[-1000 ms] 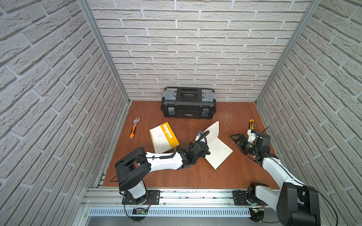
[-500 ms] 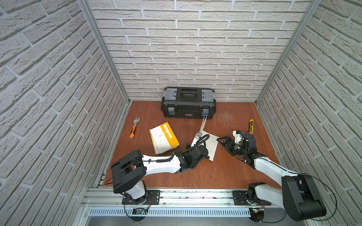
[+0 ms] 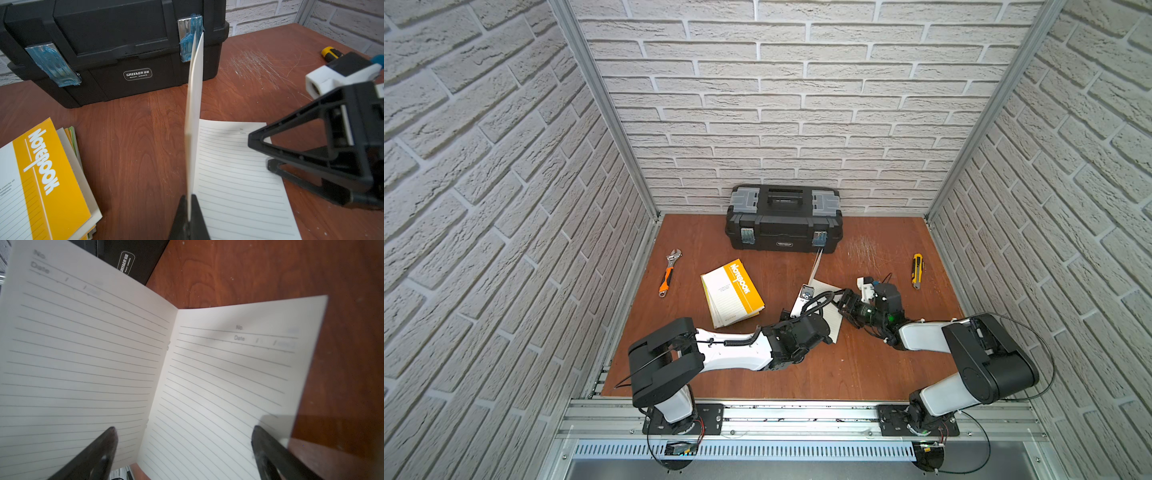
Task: Close the notebook
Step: Close the notebook at the center of the board.
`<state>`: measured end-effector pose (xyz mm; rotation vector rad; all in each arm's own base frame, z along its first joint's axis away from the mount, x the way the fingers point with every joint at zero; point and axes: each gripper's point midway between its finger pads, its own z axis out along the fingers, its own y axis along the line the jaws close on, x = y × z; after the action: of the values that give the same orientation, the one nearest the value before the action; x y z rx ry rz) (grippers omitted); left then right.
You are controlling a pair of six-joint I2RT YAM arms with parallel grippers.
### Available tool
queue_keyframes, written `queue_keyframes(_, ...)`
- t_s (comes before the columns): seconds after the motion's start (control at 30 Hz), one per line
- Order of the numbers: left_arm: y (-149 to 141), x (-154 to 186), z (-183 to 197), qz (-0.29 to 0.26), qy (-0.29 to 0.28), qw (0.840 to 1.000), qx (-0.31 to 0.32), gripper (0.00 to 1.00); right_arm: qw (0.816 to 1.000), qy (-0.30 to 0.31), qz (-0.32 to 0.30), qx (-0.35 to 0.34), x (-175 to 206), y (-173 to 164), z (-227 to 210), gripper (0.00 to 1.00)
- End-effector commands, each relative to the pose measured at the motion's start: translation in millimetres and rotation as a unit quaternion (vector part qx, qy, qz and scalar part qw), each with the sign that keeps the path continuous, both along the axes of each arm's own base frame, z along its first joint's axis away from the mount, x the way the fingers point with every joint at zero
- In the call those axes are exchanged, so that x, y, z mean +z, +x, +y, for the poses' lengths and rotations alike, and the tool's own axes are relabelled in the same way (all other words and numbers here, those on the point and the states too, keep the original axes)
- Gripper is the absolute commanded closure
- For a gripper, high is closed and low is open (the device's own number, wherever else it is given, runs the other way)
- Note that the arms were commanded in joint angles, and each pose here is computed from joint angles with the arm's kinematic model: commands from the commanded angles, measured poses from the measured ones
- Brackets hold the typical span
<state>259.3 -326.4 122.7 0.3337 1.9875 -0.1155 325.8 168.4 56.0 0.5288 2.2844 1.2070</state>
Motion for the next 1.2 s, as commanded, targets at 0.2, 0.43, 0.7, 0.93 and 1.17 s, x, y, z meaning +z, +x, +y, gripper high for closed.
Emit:
queue_keyframes(0.2, -2.8, 7.5, -16.3, -0.008, -0.021, 1.0, -0.006, 1.0, 1.0, -0.001, -0.005, -0.003, -11.6, 7.5, 7.4, 0.0)
queue_keyframes(0.43, -17.0, 2.8, -41.2, 0.016, -0.048, 0.995, -0.086, 1.0, 1.0, -0.005, 0.013, -0.001, -31.7, 4.4, 7.7, 0.0)
queue_keyframes(0.7, -58.2, -11.8, -99.5, 0.082, -0.073, 0.953, -0.281, 0.69, 1.0, 0.004, 0.016, -0.001, -37.7, 4.6, 9.1, 0.0)
queue_keyframes(0.93, -66.3, -23.9, -97.8, 0.106, -0.062, 0.939, -0.321, 0.68, 1.0, -0.002, 0.015, 0.0, -36.8, 3.0, 7.8, 0.0)
queue_keyframes(1.17, -50.9, -28.3, -89.2, 0.123, -0.068, 0.943, -0.303, 0.69, 1.0, -0.001, 0.009, -0.001, -31.5, 3.8, 7.3, 0.0)
